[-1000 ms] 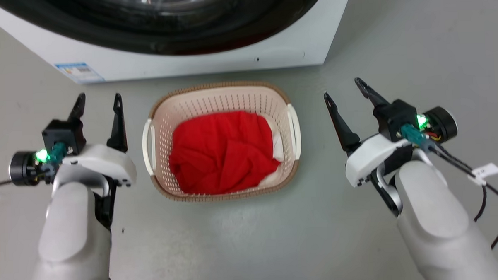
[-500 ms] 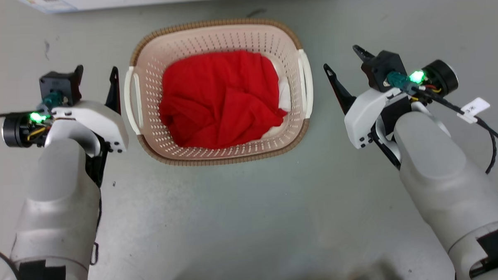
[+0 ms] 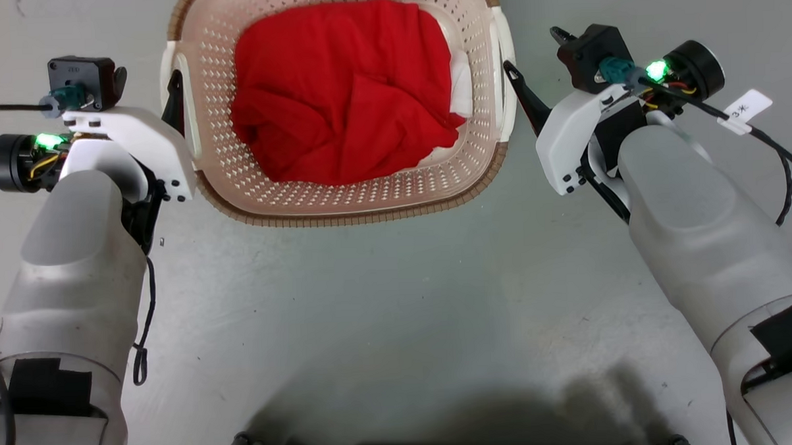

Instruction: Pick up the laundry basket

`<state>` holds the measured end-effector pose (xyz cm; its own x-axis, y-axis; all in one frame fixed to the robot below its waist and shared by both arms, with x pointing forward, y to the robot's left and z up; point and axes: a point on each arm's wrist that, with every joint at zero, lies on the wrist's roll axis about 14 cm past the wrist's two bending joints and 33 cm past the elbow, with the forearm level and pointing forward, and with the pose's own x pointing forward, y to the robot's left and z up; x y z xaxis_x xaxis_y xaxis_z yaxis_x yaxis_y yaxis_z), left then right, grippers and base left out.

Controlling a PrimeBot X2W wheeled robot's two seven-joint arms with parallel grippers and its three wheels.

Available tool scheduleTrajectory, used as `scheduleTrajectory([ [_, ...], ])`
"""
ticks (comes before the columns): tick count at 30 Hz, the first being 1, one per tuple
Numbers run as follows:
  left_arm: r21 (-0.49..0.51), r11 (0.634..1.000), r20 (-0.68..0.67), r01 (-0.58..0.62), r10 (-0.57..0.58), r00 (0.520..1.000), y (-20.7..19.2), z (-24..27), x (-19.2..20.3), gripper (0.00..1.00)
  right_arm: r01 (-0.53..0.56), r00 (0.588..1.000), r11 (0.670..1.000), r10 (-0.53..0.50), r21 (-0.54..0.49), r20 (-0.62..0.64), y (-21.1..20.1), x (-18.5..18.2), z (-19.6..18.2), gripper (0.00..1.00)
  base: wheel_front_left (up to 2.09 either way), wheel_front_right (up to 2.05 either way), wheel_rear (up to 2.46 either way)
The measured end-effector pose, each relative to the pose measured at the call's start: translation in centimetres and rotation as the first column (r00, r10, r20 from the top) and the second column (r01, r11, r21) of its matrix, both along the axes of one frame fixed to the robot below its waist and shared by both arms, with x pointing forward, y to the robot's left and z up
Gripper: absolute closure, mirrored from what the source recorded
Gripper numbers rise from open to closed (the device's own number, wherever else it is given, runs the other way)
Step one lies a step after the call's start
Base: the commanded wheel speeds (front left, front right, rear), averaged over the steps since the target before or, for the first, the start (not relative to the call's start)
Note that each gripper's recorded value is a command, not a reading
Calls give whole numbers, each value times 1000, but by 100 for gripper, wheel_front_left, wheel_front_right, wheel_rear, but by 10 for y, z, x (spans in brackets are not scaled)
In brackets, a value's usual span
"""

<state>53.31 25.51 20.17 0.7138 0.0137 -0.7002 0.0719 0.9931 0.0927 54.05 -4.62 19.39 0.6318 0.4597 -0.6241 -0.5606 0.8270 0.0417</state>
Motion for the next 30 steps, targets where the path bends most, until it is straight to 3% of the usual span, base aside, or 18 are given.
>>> scheduleTrajectory([
  [21, -10, 999, -180, 33, -35, 983, -7, -54, -21, 0, -38, 987, 999, 36, -14, -155, 18, -13, -60, 0, 0, 0, 0],
  [22, -10, 999, -184, 36, -37, 982, -7, -55, -21, 0, -37, 987, 999, 35, -14, -156, 18, -13, -61, 45, 0, 0, 0],
  [23, -10, 999, -196, 41, -42, 980, -8, -57, -23, 34, -38, 987, 999, 35, -14, -157, 18, -13, -61, 81, 0, 0, 0],
  [24, -11, 999, -200, 43, -44, 979, -9, -58, -24, 100, -33, 987, 999, 31, -10, -156, 18, -12, -61, 100, 0, 0, 0],
  [30, -35, 998, -225, 56, -62, 972, -22, -60, -27, 100, -33, 988, 999, 31, -7, -154, 21, -12, -59, 100, 0, 0, 0],
])
